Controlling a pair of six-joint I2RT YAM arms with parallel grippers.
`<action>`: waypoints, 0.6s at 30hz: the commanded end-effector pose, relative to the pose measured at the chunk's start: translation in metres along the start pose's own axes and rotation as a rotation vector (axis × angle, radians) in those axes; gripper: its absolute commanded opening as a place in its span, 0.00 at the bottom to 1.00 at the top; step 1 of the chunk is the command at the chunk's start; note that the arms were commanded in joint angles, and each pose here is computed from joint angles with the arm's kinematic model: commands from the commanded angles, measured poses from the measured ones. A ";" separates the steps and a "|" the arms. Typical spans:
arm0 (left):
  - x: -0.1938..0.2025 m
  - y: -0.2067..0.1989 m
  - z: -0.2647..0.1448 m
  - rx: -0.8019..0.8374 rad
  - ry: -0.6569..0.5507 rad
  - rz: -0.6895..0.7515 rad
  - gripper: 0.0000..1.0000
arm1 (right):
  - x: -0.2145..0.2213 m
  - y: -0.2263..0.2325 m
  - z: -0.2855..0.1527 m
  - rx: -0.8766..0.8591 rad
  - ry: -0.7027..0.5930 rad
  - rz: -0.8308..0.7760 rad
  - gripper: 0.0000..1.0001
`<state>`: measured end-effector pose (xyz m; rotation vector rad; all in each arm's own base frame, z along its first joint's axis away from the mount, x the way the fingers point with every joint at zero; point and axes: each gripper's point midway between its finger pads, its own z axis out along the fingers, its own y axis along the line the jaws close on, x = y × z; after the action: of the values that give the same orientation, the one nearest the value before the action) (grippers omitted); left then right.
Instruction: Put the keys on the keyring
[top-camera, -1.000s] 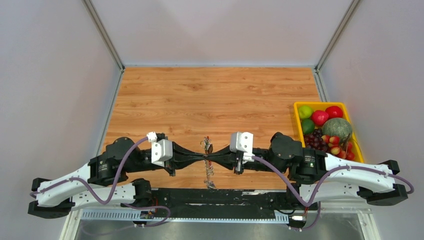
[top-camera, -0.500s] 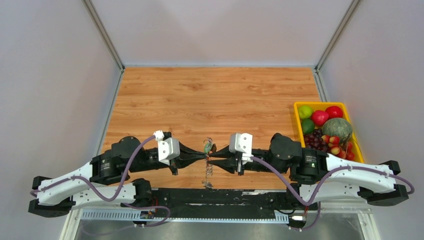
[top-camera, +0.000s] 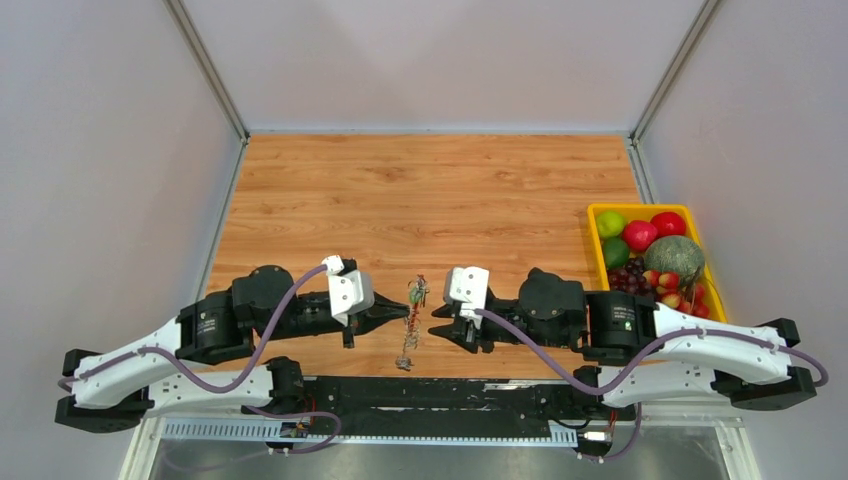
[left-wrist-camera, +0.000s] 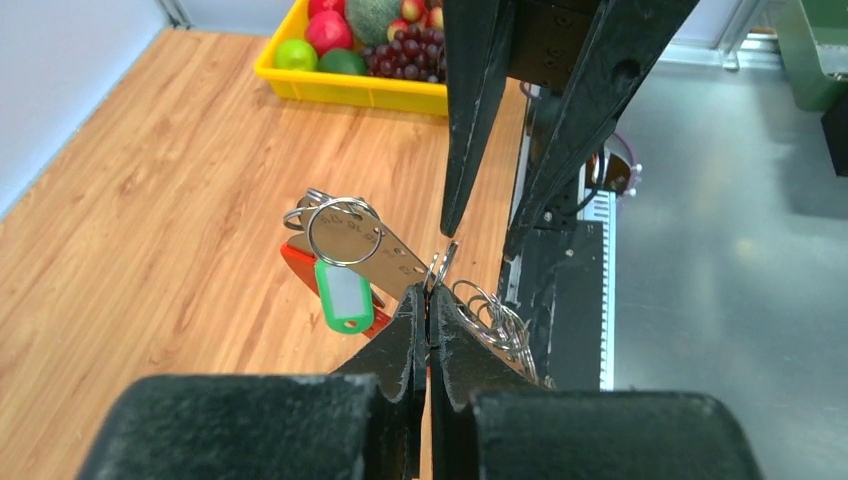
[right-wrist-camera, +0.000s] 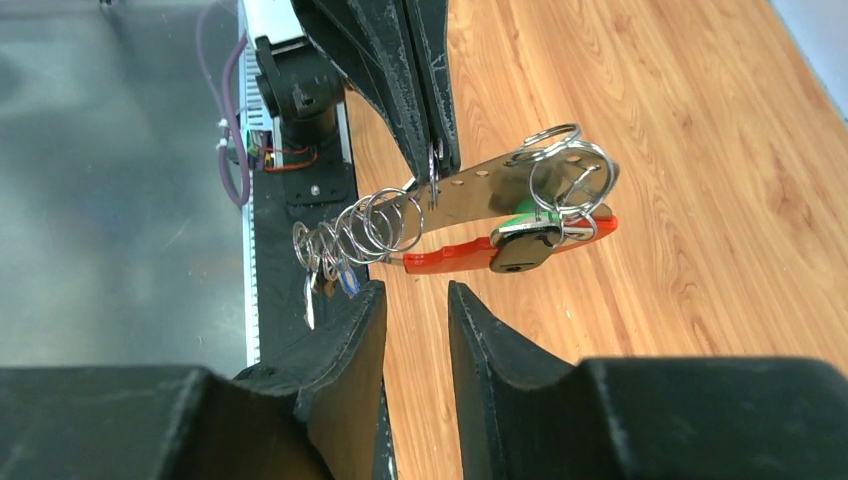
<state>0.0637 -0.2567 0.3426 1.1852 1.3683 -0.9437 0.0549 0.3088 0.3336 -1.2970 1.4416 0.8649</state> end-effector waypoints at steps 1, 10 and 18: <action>-0.008 -0.003 -0.001 0.020 0.024 -0.014 0.00 | 0.003 -0.001 0.001 0.016 0.057 0.026 0.34; 0.009 -0.006 0.000 0.035 0.114 -0.025 0.00 | -0.003 0.006 0.015 -0.024 0.081 0.011 0.34; 0.015 -0.009 -0.003 0.050 0.141 -0.028 0.00 | 0.004 0.006 0.027 -0.032 0.118 0.008 0.33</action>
<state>0.0587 -0.2547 0.3021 1.3340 1.5360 -0.8805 0.0545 0.3294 0.3094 -1.4029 1.5463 0.8024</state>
